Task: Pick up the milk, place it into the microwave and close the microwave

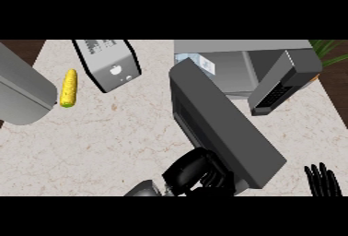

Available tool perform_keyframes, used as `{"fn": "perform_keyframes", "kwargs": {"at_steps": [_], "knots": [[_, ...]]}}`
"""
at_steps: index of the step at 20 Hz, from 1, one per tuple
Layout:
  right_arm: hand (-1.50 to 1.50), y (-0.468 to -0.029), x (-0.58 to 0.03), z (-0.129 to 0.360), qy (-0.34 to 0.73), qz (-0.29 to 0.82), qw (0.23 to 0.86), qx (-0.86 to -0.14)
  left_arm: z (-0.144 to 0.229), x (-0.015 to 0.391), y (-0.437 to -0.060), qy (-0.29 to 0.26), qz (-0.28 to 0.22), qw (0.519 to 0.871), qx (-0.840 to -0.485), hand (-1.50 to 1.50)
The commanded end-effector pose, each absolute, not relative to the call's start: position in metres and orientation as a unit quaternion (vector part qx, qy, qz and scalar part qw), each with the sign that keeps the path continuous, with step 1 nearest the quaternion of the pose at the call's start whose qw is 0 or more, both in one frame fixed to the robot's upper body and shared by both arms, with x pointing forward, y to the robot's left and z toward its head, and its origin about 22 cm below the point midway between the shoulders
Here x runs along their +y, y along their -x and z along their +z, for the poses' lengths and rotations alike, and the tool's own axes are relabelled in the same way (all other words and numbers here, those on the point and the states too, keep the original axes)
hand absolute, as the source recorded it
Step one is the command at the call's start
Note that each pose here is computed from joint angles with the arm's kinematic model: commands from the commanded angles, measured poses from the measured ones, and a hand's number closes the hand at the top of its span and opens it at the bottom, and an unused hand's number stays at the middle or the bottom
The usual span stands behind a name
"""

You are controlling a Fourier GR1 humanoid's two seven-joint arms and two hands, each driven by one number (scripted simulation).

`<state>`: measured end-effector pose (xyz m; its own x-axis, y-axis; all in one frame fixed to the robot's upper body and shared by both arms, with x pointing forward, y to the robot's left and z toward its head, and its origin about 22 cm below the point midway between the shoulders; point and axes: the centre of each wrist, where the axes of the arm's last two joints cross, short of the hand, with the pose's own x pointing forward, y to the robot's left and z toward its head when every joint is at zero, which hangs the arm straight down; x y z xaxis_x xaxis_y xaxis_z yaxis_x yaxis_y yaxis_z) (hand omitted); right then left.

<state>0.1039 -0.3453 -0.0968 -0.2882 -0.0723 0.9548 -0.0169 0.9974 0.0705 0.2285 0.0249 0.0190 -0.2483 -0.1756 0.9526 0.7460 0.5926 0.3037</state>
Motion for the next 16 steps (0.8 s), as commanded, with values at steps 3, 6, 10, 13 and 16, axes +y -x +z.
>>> {"fn": "perform_keyframes", "kwargs": {"at_steps": [3,6,10,13,16], "knots": [[-1.5,-0.121,-0.334,-0.07,-0.111,-0.001,0.536,-0.837,-0.004,0.003,-0.229,0.18,-0.418,0.614,-0.645,1.5],[-1.5,-0.116,-0.339,-0.058,-0.122,0.004,0.531,-0.839,-0.011,0.003,-0.233,0.166,-0.385,0.635,-0.649,1.5],[-1.5,-0.114,-0.327,-0.046,-0.138,0.008,0.53,-0.836,0.008,-0.002,-0.25,0.164,-0.328,0.637,-0.678,1.5],[-1.5,-0.122,-0.325,-0.033,-0.142,0.022,0.525,-0.839,0.013,0.0,-0.261,0.17,-0.282,0.625,-0.708,-1.5],[-1.5,-0.133,-0.319,-0.025,-0.16,0.033,0.517,-0.84,0.025,-0.004,-0.272,0.158,-0.252,0.617,-0.729,-1.5]]}}
